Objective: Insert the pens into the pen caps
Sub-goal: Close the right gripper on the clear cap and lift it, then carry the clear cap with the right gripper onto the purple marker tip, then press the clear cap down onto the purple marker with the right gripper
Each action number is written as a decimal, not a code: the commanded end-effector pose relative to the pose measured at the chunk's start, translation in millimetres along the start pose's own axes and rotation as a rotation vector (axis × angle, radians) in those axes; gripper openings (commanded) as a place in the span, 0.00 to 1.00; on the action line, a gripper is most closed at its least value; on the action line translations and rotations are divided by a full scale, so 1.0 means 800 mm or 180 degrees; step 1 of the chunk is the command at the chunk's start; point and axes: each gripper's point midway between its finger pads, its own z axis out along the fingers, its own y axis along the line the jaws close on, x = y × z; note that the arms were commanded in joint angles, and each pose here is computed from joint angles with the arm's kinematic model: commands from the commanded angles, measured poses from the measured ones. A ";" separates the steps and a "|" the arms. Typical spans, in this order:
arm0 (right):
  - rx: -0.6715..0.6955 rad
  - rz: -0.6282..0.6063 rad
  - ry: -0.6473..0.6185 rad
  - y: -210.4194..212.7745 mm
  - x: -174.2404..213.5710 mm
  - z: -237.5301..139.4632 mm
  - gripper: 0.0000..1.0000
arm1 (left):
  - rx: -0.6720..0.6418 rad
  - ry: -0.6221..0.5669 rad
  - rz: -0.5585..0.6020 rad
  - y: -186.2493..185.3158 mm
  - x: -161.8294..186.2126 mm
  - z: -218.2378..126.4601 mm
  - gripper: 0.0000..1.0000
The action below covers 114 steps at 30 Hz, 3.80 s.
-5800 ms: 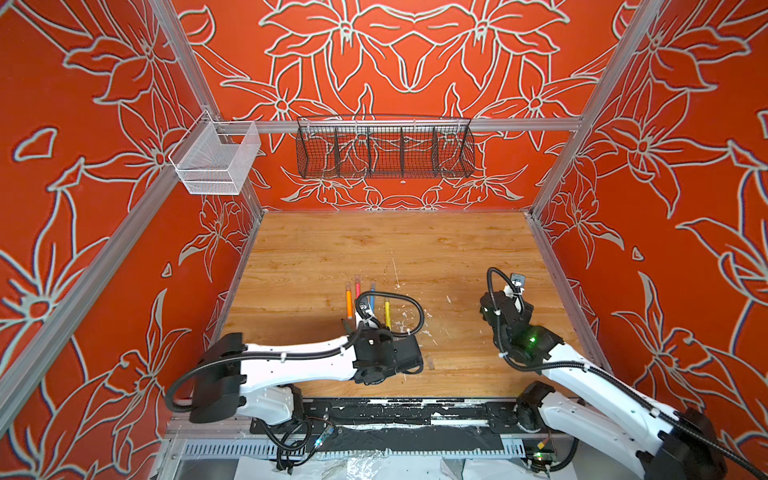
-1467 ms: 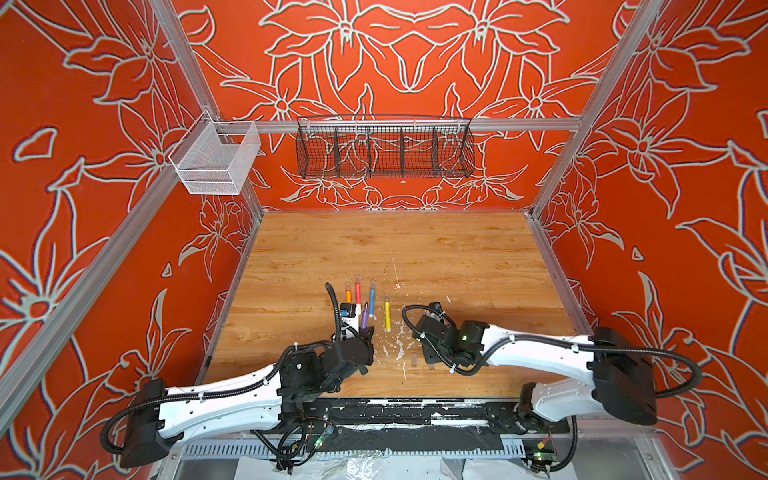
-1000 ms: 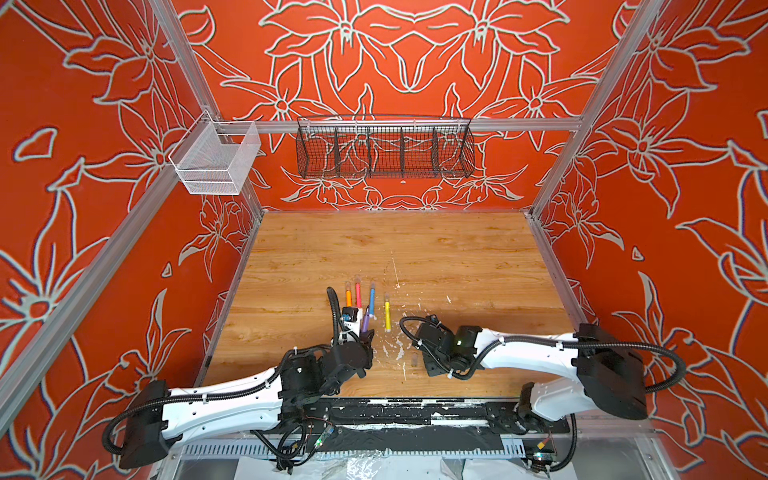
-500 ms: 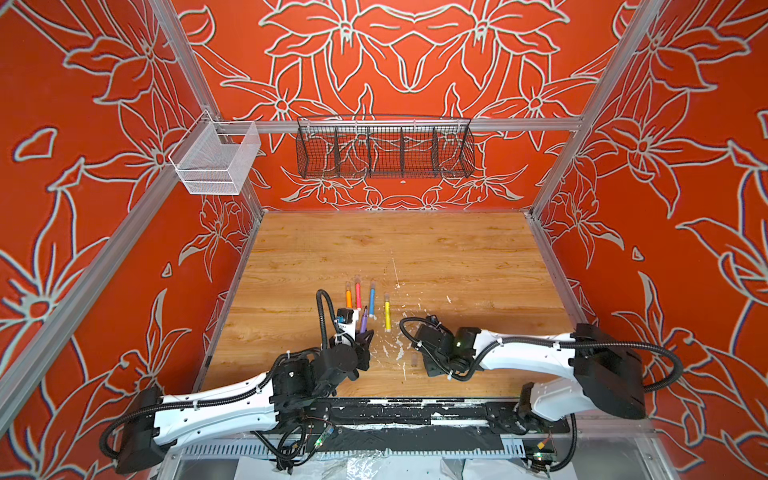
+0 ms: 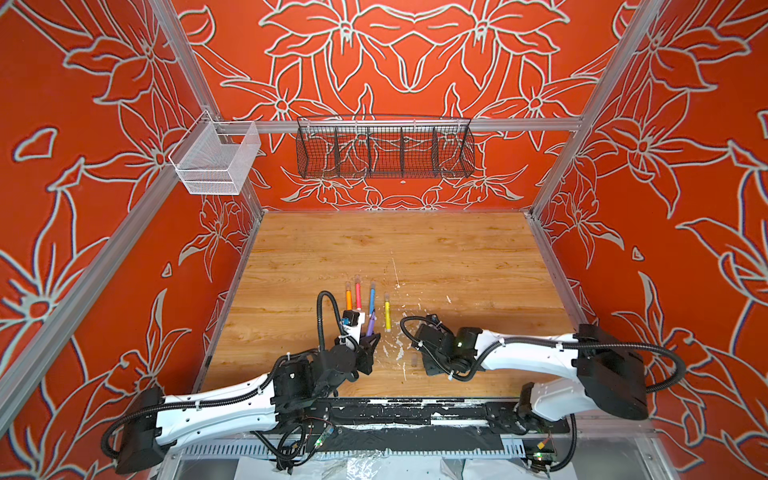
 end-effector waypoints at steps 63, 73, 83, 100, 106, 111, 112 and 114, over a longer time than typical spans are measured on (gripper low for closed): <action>-0.2209 0.0728 -0.2169 0.110 -0.193 -0.198 0.02 | 0.0489 -0.0076 0.0112 -0.076 -0.030 0.050 0.00; -0.2304 0.0720 -0.2112 0.114 -0.187 -0.200 0.02 | 0.0331 -0.0015 0.0124 -0.068 -0.024 0.059 0.00; -0.2228 0.0738 -0.2148 0.107 -0.187 -0.197 0.03 | 0.0473 -0.0103 0.0080 -0.072 -0.031 0.047 0.00; -0.2426 0.0678 -0.1933 0.128 -0.172 -0.183 0.02 | 0.0443 -0.0185 -0.0246 -0.061 -0.039 0.050 0.00; -0.2521 0.0629 -0.1831 0.143 -0.160 -0.169 0.02 | 0.0706 -0.0221 -0.0466 -0.062 -0.041 0.044 0.00; -0.2560 0.0605 -0.1807 0.148 -0.154 -0.167 0.02 | 0.0892 -0.0288 -0.0569 -0.066 -0.046 0.034 0.00; -0.2559 0.0605 -0.1829 0.148 -0.152 -0.167 0.02 | 0.0943 -0.0314 -0.0606 -0.066 -0.047 0.031 0.00; -0.2566 0.0623 -0.1863 0.145 -0.150 -0.166 0.03 | 0.1037 -0.0361 -0.0672 -0.066 -0.049 0.025 0.00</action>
